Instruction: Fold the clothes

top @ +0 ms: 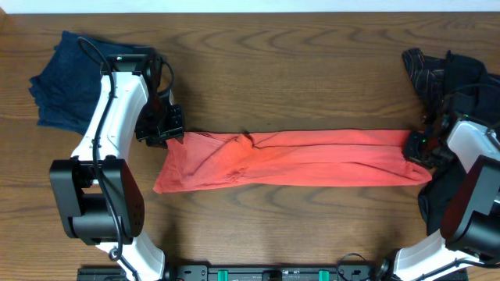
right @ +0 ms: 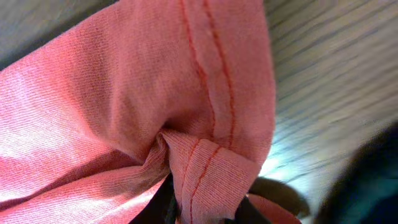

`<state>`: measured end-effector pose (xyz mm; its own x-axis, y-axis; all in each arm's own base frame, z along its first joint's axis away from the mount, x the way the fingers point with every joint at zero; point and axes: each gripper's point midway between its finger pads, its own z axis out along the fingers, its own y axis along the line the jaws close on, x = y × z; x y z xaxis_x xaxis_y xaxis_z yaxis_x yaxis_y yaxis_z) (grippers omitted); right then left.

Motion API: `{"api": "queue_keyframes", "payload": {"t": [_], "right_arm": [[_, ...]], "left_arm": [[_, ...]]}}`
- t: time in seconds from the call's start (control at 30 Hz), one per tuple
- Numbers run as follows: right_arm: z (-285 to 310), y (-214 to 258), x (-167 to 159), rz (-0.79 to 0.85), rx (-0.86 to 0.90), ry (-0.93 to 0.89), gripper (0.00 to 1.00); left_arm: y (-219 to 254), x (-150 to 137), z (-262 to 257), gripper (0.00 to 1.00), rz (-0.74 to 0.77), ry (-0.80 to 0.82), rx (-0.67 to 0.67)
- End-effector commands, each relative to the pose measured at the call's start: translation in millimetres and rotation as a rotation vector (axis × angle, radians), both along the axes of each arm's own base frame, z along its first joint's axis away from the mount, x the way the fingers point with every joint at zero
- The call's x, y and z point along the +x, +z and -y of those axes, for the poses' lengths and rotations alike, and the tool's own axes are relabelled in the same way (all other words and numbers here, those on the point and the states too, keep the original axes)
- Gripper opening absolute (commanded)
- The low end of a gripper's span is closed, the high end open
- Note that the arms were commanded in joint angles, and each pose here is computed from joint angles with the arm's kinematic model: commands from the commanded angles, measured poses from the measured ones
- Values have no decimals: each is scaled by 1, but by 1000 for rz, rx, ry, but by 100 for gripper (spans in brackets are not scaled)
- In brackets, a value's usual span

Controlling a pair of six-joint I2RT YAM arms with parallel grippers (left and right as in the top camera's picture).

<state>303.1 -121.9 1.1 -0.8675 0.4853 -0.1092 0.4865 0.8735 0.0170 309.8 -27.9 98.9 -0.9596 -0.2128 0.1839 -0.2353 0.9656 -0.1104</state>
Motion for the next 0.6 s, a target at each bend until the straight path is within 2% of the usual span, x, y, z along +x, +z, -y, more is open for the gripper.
{"api": "queue_keyframes", "payload": {"t": [0.0, 0.17, 0.37, 0.57], "right_arm": [[33, 33, 17, 76, -93, -60, 15], [24, 63, 24, 109, -102, 15, 9], [-41, 79, 30, 113, -60, 205, 3], [-122, 78, 32, 88, -34, 416, 5]], "left_arm": [[2, -1, -3, 39, 4, 6, 8], [2, -1, -3, 39, 5, 6, 8], [2, -1, -3, 39, 4, 7, 8], [2, -1, -3, 39, 3, 17, 10]]}}
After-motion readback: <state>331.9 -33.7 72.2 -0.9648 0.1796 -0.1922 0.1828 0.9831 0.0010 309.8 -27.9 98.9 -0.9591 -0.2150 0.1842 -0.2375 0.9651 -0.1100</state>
